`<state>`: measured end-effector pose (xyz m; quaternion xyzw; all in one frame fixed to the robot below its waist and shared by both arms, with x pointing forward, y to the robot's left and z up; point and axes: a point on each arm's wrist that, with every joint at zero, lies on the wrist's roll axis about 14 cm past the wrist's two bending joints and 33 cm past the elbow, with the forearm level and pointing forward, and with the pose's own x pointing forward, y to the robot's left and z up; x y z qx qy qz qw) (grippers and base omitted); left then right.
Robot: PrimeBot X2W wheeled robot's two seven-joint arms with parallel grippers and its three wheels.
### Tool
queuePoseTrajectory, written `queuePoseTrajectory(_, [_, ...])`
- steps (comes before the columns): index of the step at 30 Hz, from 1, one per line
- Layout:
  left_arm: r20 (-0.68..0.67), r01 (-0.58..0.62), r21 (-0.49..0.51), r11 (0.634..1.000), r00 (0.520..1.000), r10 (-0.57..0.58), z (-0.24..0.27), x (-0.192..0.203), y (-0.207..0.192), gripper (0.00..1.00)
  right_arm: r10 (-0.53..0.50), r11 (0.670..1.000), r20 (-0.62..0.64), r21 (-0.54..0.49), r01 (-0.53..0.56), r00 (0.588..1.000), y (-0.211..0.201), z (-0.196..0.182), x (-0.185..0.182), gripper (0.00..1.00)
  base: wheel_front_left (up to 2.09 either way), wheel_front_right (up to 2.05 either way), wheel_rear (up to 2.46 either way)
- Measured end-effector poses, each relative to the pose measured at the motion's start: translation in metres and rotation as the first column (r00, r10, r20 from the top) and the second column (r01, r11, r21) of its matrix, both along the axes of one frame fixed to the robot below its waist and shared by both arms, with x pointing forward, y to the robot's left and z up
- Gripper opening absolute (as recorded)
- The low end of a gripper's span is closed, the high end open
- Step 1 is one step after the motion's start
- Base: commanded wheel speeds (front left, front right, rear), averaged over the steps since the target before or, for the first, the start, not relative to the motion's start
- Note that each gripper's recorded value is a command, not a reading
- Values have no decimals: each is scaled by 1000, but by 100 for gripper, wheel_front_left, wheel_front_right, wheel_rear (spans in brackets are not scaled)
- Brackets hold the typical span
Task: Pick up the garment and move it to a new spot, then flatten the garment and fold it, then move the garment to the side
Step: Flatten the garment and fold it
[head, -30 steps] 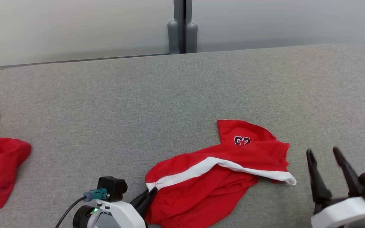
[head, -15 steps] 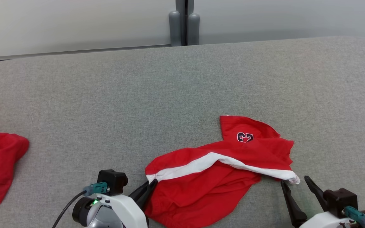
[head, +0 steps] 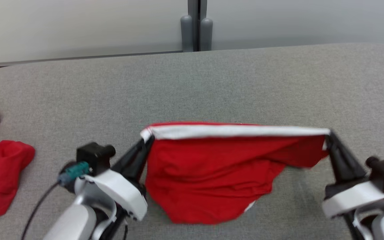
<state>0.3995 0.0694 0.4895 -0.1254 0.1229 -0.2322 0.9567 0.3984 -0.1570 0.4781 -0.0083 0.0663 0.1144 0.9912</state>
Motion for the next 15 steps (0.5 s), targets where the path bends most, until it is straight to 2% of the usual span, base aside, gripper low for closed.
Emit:
queuePoseTrajectory(5, [252,-19,2,1000,968,17,75,23,7,0,29,999,255,-51,-16,966,-7,89,20,0,0,0,0])
queuePoseTrajectory(10, [478,-30,-21,999,877,37,155,24,9,0,48,995,454,-103,0,890,-14,173,18,0,0,0,0])
queuePoseTrajectory(12, [536,-38,-21,999,843,43,177,21,10,0,50,995,516,-97,0,855,-13,201,13,0,0,0,0])
queuePoseTrajectory(15, [566,-27,-18,999,824,33,191,13,6,0,45,997,547,-83,0,836,-13,219,4,0,0,0,0])
